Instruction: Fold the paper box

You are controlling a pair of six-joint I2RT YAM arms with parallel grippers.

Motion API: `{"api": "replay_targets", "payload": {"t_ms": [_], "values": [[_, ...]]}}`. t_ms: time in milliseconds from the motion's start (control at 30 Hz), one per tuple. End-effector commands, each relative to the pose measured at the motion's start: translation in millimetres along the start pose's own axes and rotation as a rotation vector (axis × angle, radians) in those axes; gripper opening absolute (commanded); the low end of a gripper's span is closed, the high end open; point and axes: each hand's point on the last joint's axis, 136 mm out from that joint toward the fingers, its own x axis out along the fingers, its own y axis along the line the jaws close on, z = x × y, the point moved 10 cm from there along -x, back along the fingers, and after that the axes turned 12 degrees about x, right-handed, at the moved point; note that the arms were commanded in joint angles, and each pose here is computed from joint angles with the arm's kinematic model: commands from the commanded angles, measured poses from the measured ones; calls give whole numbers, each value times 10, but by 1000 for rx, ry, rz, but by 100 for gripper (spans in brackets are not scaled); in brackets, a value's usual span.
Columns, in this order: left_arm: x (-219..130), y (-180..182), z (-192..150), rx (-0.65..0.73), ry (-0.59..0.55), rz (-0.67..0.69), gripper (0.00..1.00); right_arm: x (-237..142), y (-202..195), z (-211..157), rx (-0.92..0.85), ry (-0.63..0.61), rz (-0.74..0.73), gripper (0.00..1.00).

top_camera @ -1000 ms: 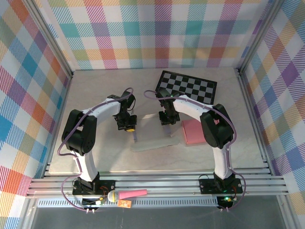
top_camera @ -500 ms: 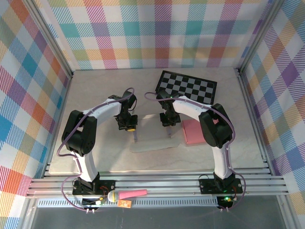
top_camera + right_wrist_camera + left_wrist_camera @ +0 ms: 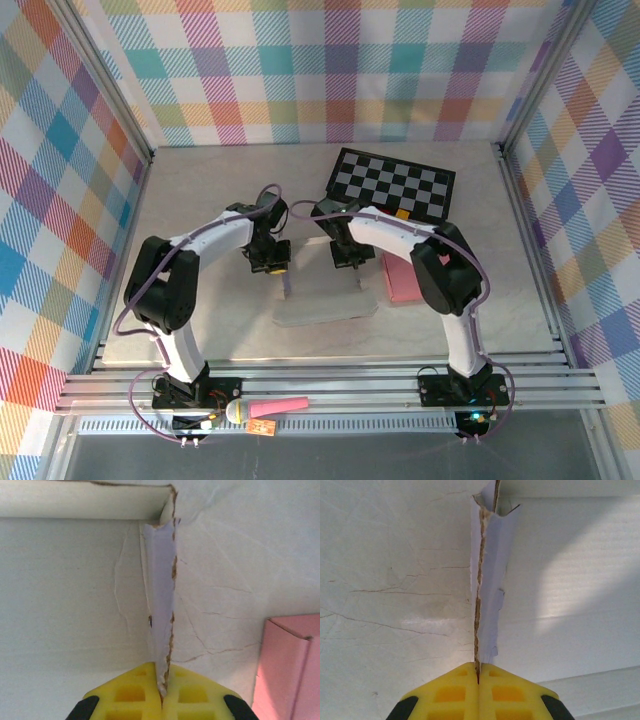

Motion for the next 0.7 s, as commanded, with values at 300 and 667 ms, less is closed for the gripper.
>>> {"api": "replay_targets", "payload": {"t_ms": [300, 667], "values": [[-79, -15, -63, -72, -142, -78, 0, -166, 53, -112, 55, -80, -181, 0], [123, 42, -86, -80, -106, -71, 25, -129, 48, -146, 38, -81, -123, 0]]}}
